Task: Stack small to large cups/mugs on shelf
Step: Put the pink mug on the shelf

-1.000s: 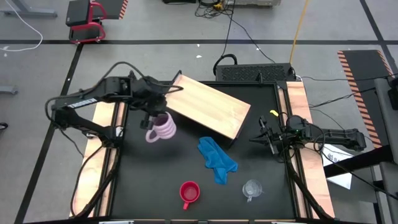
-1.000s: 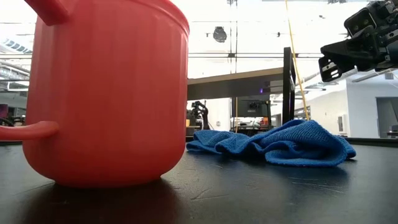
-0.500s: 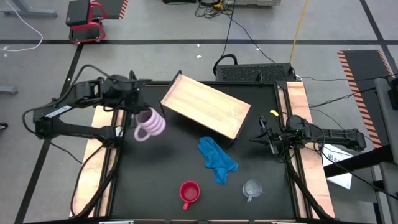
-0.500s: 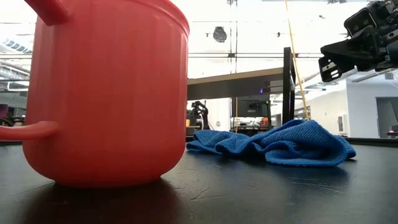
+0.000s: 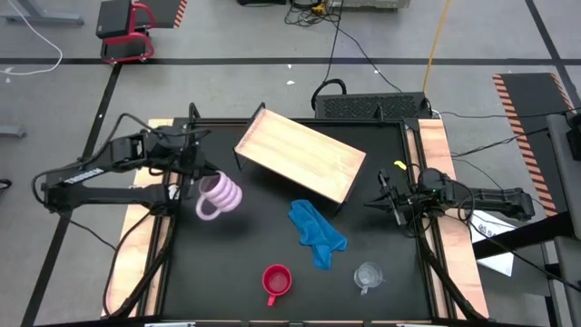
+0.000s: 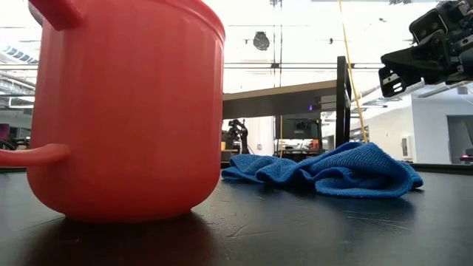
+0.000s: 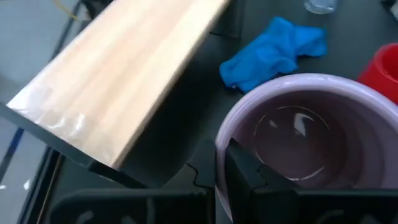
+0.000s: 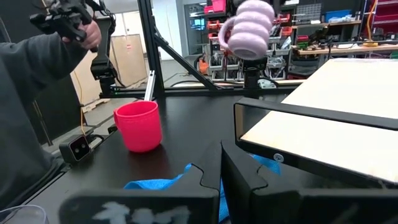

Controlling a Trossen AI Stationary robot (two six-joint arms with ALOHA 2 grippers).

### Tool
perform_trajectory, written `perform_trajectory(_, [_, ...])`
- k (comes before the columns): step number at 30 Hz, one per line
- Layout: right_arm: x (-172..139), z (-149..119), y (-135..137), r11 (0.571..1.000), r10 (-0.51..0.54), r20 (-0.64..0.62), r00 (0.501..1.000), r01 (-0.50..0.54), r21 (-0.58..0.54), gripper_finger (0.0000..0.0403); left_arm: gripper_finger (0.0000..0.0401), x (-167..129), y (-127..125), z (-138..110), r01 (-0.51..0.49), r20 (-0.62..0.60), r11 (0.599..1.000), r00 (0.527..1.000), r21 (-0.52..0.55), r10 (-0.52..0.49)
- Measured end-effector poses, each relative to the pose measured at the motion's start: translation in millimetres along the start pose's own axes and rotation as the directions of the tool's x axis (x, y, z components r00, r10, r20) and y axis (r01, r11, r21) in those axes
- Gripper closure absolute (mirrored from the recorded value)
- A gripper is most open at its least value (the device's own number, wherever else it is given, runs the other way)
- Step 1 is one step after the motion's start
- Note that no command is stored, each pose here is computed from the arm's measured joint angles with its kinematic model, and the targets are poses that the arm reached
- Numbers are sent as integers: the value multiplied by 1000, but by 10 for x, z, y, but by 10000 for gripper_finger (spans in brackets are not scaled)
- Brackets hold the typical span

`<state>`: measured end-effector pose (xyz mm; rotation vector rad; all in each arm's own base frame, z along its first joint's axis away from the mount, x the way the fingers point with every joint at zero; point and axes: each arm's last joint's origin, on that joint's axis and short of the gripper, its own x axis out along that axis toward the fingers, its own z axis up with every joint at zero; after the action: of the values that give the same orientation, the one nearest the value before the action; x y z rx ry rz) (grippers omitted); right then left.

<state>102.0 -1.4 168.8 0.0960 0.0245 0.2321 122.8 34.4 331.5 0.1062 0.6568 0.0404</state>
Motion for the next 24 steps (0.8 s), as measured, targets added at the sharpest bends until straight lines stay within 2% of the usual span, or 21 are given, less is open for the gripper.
perform_trajectory(6, [0,4,0,1000,0,4,1000,0,-2,403,389,121,79,-52,-33,56,996,998,-81,37])
perform_trajectory(13, [0,4,0,1000,0,4,1000,0,-1,403,389,125,135,66,-108,185,991,975,-74,120])
perform_trajectory(17, [0,4,0,1000,0,4,1000,0,-5,403,389,91,176,169,-179,282,981,940,-81,195])
perform_trajectory(20, [0,4,0,1000,0,4,1000,0,-5,403,389,110,230,216,-246,301,962,915,-114,270])
perform_trajectory(24, [0,4,1,1000,1,4,1000,-1,-4,403,389,162,326,257,-284,293,952,906,-117,307])
